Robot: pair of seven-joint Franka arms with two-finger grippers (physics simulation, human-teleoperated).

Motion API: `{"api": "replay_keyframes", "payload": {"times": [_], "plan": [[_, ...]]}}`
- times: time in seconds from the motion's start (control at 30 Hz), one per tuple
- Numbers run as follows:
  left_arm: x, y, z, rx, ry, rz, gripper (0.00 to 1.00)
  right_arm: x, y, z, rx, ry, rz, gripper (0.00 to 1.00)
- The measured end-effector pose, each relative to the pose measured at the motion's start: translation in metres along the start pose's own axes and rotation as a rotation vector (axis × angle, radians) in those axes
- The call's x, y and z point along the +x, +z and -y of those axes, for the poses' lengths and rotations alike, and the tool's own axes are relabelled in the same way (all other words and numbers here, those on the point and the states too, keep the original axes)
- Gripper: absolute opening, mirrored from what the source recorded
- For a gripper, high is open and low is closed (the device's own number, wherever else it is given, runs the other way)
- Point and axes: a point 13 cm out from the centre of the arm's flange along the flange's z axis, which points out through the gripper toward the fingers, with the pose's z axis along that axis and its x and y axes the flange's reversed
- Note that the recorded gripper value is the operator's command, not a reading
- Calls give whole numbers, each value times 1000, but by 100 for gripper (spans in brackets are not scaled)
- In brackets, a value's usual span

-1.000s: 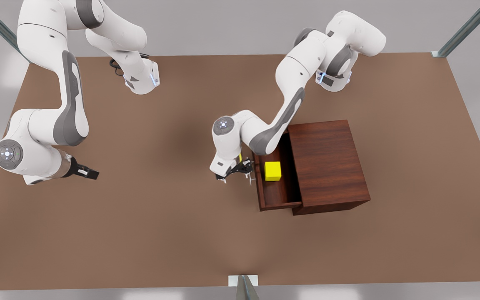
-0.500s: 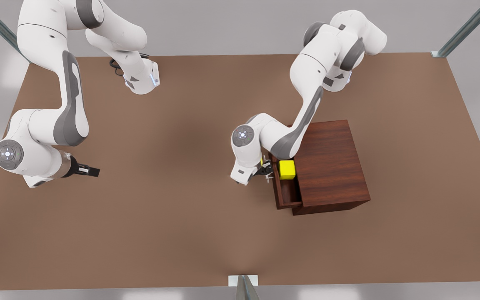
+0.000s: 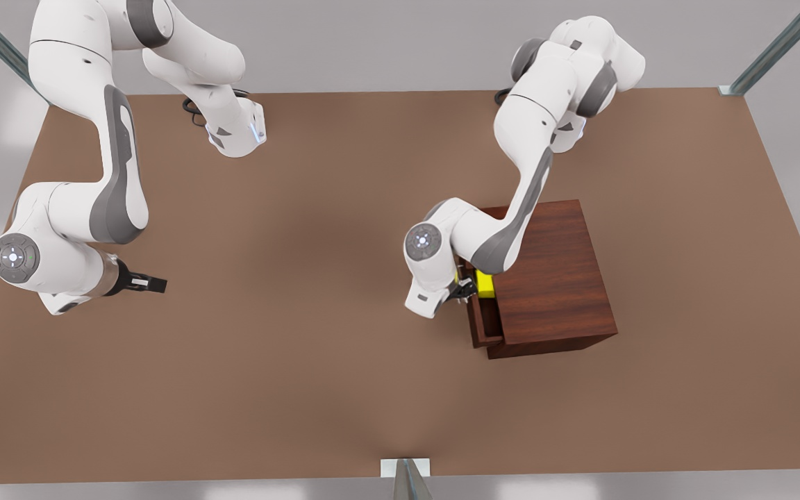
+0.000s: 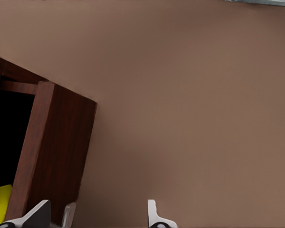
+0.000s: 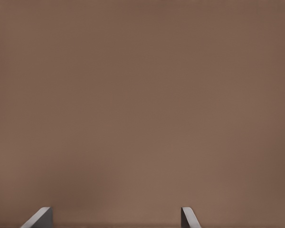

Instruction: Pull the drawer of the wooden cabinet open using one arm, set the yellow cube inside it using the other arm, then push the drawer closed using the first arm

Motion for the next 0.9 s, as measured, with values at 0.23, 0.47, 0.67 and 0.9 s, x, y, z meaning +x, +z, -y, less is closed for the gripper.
{"api": "replay_keyframes", "payload": {"times": [0.23, 0.47, 0.67, 0.9], "plan": [[-21, 5, -31, -59, -11, 3, 100, 0, 0, 0, 0, -14, 0, 100], [-34, 3, -51, -84, -1, -2, 100, 0, 0, 0, 0, -23, 0, 100], [-124, -165, -180, 98, -167, 15, 100, 0, 0, 0, 0, -28, 0, 100], [-97, -137, -383, 208, -185, -204, 100, 0, 0, 1, 0, -32, 0, 100]]}}
